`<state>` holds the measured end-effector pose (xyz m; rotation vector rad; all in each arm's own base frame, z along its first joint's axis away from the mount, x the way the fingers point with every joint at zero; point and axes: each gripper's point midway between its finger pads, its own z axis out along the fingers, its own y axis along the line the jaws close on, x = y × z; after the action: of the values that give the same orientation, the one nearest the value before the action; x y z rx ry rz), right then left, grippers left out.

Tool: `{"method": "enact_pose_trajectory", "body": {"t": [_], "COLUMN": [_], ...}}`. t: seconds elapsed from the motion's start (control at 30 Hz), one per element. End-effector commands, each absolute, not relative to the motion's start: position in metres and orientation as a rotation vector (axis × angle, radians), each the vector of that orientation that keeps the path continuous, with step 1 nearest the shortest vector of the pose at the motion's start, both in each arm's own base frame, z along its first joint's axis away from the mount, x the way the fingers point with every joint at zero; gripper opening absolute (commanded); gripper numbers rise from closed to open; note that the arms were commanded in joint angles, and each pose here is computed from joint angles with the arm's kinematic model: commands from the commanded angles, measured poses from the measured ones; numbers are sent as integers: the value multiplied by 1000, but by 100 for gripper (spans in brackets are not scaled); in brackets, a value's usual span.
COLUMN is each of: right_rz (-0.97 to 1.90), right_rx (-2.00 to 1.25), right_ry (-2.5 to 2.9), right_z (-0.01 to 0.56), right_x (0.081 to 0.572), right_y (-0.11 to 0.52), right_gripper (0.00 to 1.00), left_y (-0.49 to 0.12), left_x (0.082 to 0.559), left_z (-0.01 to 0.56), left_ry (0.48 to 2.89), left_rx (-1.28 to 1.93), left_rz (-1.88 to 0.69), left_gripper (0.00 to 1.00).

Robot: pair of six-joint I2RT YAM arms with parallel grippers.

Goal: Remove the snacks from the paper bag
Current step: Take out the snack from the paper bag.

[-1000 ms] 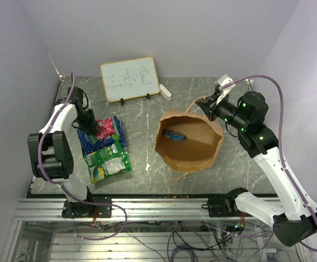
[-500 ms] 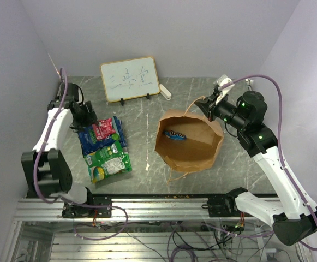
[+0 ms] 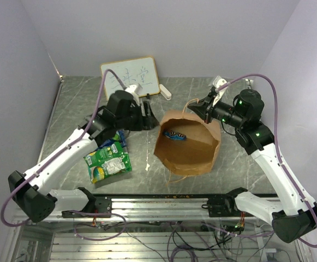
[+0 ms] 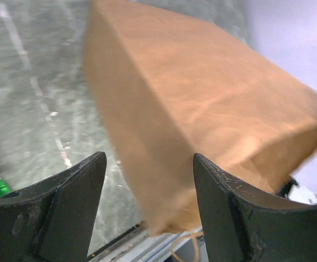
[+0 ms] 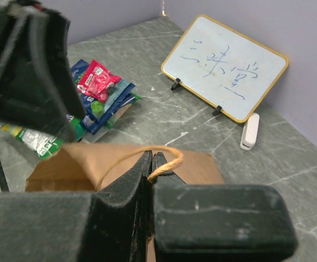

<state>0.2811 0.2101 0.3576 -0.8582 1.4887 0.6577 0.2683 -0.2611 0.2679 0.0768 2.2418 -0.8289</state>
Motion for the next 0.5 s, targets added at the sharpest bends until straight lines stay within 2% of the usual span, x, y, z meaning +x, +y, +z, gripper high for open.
{"method": "enact_pose_trajectory", "body": {"t": [0.0, 0.13, 0.47], "right_rz": [695, 692, 682], "right_rx": [-883, -887, -888], "right_ry": [1448, 1448, 1449], "right_z": [362, 362, 364], "right_x": [277, 276, 276], "right_y": [216, 215, 214], "right_gripper": [0, 0, 0], "left_y": [-294, -319, -391], "left_x": [238, 208, 152], "left_z": [335, 338, 323], "left_ry": [1987, 1912, 1780], "left_rx": [168, 357, 867], "left_rz": [-911, -959, -762], "left_gripper": [75, 74, 70]}}
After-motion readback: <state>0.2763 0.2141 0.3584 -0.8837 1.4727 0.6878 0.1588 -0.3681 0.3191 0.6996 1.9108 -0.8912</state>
